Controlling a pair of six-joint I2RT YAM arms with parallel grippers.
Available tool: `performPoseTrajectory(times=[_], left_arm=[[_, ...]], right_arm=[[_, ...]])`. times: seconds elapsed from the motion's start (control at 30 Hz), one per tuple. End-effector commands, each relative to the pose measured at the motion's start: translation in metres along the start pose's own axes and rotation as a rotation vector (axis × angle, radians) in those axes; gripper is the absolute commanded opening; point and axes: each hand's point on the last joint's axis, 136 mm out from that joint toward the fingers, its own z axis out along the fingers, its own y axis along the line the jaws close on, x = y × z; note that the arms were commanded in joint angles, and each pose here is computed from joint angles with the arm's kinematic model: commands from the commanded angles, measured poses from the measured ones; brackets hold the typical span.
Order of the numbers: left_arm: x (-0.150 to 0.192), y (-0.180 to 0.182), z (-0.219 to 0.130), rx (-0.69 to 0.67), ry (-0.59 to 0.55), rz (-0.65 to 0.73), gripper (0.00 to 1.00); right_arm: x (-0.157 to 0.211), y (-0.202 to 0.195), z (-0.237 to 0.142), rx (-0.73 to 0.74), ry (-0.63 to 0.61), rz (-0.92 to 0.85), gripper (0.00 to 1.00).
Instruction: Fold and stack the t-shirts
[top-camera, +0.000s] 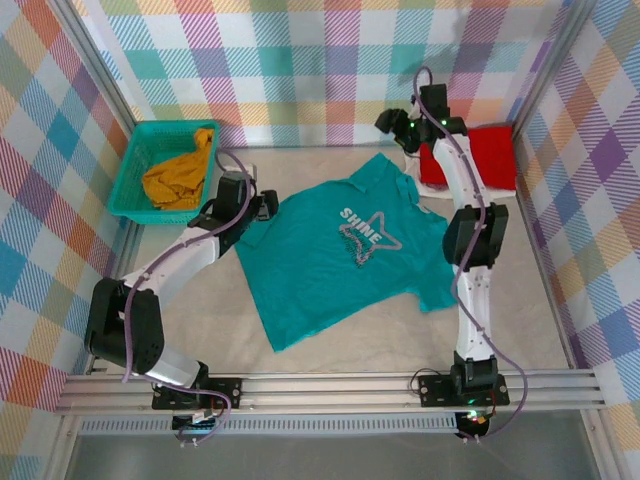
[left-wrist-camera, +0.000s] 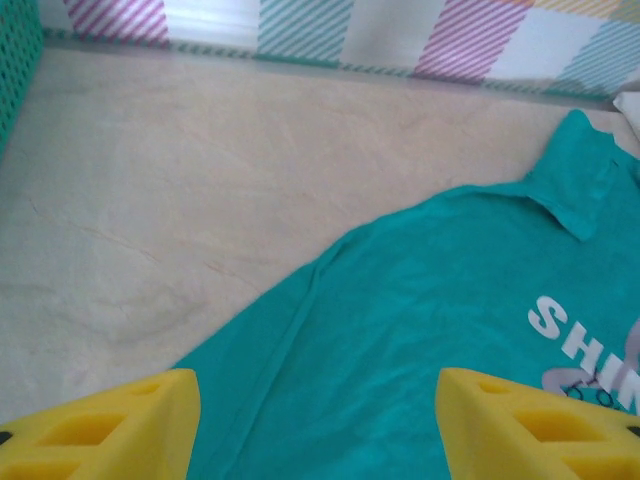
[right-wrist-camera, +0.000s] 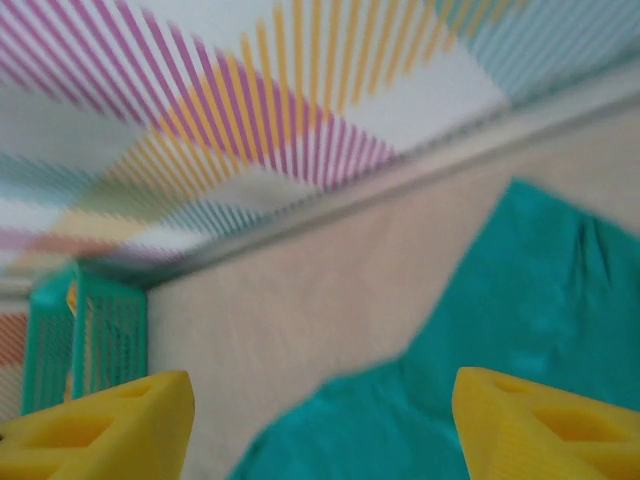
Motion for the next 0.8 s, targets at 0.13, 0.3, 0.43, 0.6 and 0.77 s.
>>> performPoseTrajectory(times=[0.13, 0.3, 0.43, 0.6, 0.77], left_arm=[[0.082, 0.006, 0.004, 0.004, 0.239, -0.014, 0.67], [0.093, 0.023, 0.029, -0.097, 0.303, 0.066, 0.66], [0.099, 0.048, 0.041, -0.249, 0.396, 0.096, 0.63], [0.111, 0.059, 0.054, -0.279, 0.462, 0.107, 0.63], [0.118, 0.077, 0.066, -0.336, 0.53, 0.093, 0.54]], right_arm=[[0.113, -0.021, -0.051, 0.064, 0.08, -0.06, 0.63], [0.162, -0.058, -0.061, 0.116, 0.109, -0.044, 0.58], [0.176, -0.066, -0.071, 0.119, 0.113, -0.025, 0.58], [0.175, -0.064, -0.083, 0.122, 0.081, -0.039, 0.58], [0.167, -0.051, -0.093, 0.084, 0.047, -0.052, 0.59]])
